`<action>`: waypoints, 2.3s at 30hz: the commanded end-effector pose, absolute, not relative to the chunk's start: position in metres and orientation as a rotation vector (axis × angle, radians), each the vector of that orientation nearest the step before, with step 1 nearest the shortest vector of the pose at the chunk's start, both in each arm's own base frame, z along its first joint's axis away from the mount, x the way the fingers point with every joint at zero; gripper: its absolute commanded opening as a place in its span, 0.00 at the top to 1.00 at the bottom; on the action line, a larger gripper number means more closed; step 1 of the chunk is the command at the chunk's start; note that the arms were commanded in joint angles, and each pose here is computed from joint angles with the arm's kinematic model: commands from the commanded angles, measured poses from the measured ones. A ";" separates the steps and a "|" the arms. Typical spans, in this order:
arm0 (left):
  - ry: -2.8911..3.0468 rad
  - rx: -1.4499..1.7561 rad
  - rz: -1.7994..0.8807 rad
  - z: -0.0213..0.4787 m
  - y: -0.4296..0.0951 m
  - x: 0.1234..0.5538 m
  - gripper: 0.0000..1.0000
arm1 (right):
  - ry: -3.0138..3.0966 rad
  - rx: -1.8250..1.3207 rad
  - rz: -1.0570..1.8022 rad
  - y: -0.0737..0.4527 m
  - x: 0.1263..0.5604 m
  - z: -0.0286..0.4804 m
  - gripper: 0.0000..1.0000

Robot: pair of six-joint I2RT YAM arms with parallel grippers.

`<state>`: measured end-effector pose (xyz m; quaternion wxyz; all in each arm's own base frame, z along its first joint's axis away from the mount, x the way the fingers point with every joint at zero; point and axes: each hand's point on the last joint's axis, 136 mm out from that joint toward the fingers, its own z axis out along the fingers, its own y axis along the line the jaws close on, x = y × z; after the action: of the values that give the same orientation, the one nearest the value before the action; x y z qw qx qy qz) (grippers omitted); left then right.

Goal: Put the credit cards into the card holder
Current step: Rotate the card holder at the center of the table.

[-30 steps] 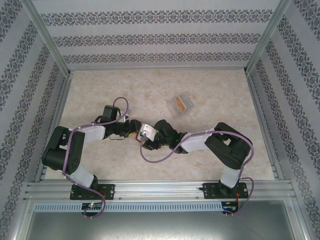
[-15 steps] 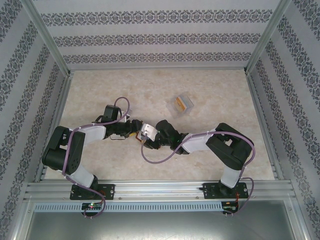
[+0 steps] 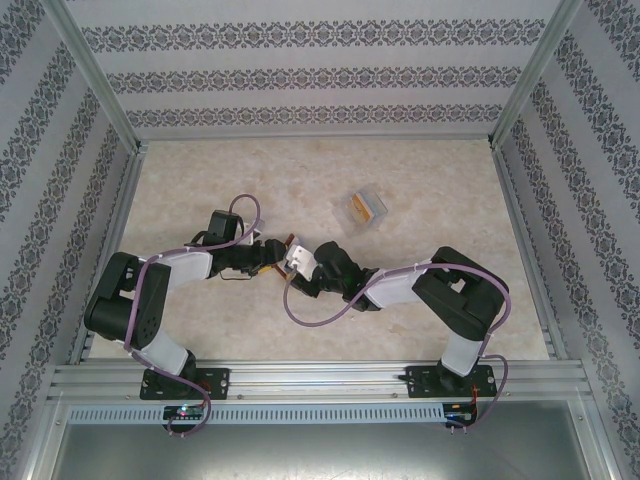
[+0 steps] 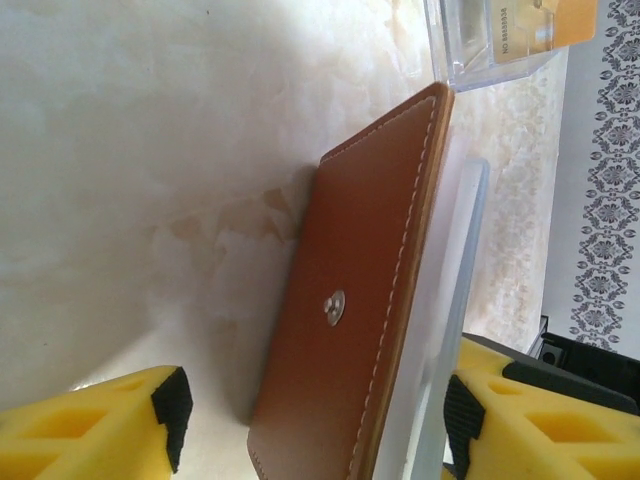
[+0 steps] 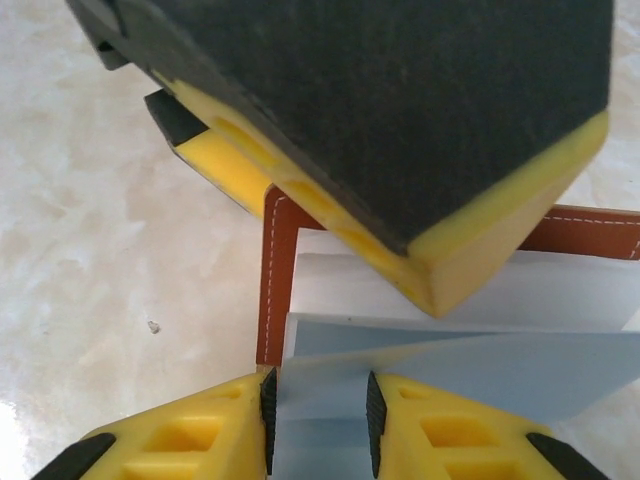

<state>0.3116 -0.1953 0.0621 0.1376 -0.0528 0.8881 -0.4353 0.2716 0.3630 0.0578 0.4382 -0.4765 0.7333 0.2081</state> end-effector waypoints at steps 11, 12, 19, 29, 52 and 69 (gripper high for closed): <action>2.515 -0.039 -1.251 0.082 -0.202 0.312 0.23 | 1.854 -1.037 0.501 0.352 0.286 0.065 0.70; 2.512 -0.028 -1.252 0.083 -0.203 0.312 0.22 | 1.856 -1.038 0.505 0.353 0.285 0.064 0.70; 2.523 0.059 -1.223 0.083 -0.207 0.306 0.22 | 1.866 -1.029 0.526 0.354 0.286 0.062 0.70; 2.513 0.121 -1.084 0.079 -0.197 0.305 0.22 | 1.888 -0.986 0.548 0.350 0.291 0.060 0.70; 2.225 0.427 -1.001 0.079 -0.203 0.311 0.20 | 1.935 -0.917 0.613 0.344 0.302 0.057 0.62; 2.016 0.610 -0.900 0.088 -0.205 0.318 0.24 | 1.946 -0.881 0.675 0.346 0.310 0.059 0.63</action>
<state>0.3111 -0.1921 0.0724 0.3814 0.1978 0.8335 -0.3474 0.3023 0.3404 0.0506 0.4276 -0.3654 0.7874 0.2521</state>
